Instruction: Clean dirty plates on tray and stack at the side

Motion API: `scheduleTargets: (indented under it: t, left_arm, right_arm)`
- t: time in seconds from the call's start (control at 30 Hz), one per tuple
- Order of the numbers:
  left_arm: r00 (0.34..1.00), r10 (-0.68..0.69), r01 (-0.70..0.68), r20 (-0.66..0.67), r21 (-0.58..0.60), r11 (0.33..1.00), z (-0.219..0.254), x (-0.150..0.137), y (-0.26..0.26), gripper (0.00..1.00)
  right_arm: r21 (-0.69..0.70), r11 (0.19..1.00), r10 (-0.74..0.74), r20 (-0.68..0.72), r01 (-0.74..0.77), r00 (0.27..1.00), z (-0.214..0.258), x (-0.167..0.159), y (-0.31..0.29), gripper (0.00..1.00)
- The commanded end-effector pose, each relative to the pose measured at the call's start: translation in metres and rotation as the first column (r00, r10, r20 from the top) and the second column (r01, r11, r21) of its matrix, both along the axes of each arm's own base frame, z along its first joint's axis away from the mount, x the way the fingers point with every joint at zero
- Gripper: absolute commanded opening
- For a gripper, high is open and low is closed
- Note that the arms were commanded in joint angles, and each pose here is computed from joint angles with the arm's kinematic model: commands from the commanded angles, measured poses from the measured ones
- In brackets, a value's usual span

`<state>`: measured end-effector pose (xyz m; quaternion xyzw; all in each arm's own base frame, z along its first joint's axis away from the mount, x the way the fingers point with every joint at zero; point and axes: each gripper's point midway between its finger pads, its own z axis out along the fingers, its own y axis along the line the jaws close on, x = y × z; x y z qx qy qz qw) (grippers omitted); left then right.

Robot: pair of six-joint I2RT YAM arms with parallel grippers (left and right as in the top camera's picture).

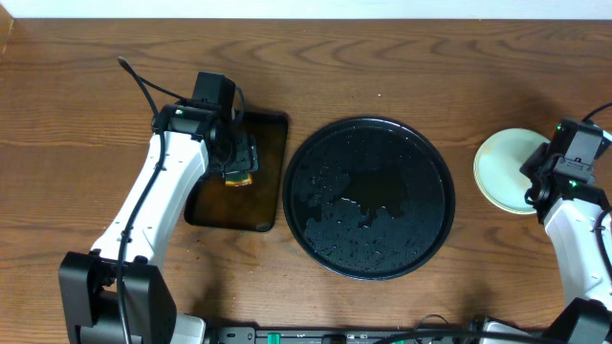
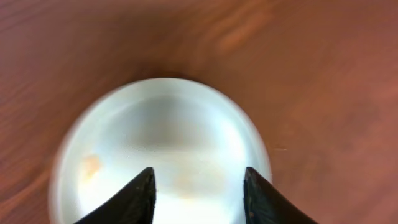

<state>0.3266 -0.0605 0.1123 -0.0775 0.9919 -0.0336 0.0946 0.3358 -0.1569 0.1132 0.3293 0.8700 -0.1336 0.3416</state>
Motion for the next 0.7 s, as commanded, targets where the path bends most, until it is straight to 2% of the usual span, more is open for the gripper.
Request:
scheduleTargets:
  t: [0.0, 0.13, 0.2, 0.3, 0.33, 0.37, 0.5, 0.67]
  left_arm:
    - [1.000, -0.001, 0.001, -0.010, 0.003, 1.000, -0.002, -0.001, 0.000, 0.78]
    - [1.000, -0.001, 0.001, -0.010, 0.003, 1.000, -0.002, -0.001, 0.000, 0.78]
    - [1.000, -0.001, 0.001, -0.014, 0.004, 1.000, -0.003, -0.002, 0.000, 0.78]
    - [0.999, -0.001, 0.002, -0.035, 0.008, 1.000, -0.004, -0.008, 0.001, 0.78]
    - [0.999, -0.001, 0.002, -0.048, 0.010, 1.000, -0.004, -0.011, 0.001, 0.78]
    - [0.998, -0.001, 0.002, -0.061, 0.013, 1.000, -0.004, -0.014, 0.002, 0.78]
    - [0.993, -0.001, 0.003, -0.120, 0.023, 1.000, -0.007, -0.030, 0.005, 0.78]
    - [0.995, -0.022, 0.024, -0.102, 0.020, 0.999, -0.007, -0.049, 0.003, 0.78]
  right_arm:
    - [0.151, 0.947, 0.268, 0.111, -0.283, 0.957, 0.011, 0.028, 0.055, 0.47]
    - [0.241, 0.834, 0.481, 0.126, -0.497, 0.868, 0.005, 0.028, 0.109, 0.52]
    - [0.262, 0.805, 0.529, 0.087, -0.532, 0.844, -0.002, 0.021, 0.123, 0.57]
    - [0.292, 0.796, 0.557, -0.013, -0.530, 0.830, -0.016, 0.002, 0.132, 0.78]
    - [0.312, 0.796, 0.559, -0.047, -0.519, 0.828, -0.021, -0.007, 0.134, 0.91]
    - [0.342, 0.793, 0.560, -0.086, -0.504, 0.824, -0.027, -0.017, 0.136, 0.99]
    - [0.427, 0.789, 0.559, -0.204, -0.441, 0.803, -0.041, -0.052, 0.140, 0.99]
    - [0.444, 0.786, 0.563, -0.226, -0.430, 0.795, -0.035, -0.071, 0.144, 0.99]
